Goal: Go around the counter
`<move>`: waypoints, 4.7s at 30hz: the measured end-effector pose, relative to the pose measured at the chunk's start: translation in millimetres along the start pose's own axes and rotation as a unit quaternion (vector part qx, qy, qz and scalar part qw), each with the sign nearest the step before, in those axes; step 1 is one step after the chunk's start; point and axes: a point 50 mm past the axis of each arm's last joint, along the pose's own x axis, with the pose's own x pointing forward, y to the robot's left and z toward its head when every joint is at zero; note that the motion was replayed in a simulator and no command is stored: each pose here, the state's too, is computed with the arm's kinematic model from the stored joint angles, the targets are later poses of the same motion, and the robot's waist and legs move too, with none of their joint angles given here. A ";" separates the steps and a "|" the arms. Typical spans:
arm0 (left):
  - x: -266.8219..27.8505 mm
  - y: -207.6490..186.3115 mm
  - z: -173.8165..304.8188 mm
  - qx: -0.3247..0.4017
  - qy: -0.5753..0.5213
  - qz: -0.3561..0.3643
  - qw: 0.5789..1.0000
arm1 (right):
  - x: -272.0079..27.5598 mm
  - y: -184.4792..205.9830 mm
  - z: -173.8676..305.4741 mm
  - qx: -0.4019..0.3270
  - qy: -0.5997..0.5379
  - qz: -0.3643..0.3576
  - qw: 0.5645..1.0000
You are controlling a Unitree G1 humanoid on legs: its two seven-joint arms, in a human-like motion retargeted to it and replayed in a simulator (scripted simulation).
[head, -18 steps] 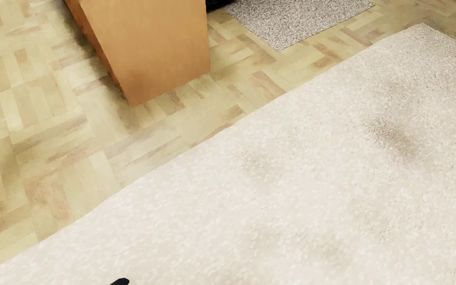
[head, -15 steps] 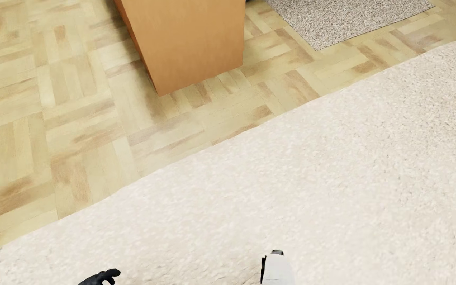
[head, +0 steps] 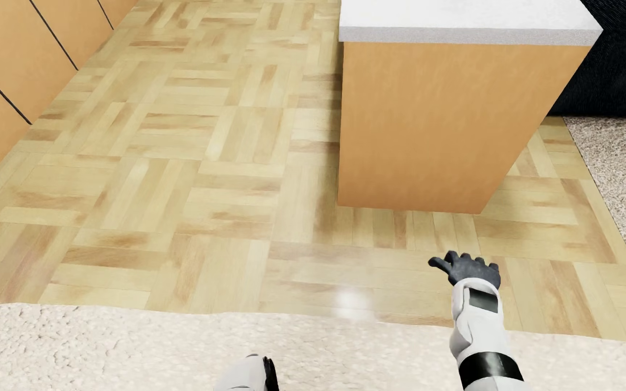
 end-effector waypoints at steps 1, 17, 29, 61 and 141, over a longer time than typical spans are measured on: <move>1.6 0.8 -5.8 -0.018 0.017 0.008 1.000 | 4.3 -27.9 14.4 0.025 -0.029 -0.037 0.999; -23.0 34.7 122.9 0.087 -0.245 0.108 0.960 | -97.6 175.5 -13.4 -0.105 0.047 0.333 0.936; -11.4 35.5 140.0 0.235 -0.211 0.077 0.946 | -214.9 242.1 -23.9 -0.046 0.009 0.455 0.889; -24.6 49.9 158.5 0.196 -0.287 0.087 0.933 | -210.0 243.3 -71.8 0.063 0.209 0.400 0.890; 5.4 62.7 110.7 0.184 -0.133 0.073 0.971 | -198.9 231.7 -71.8 0.191 0.273 0.342 0.879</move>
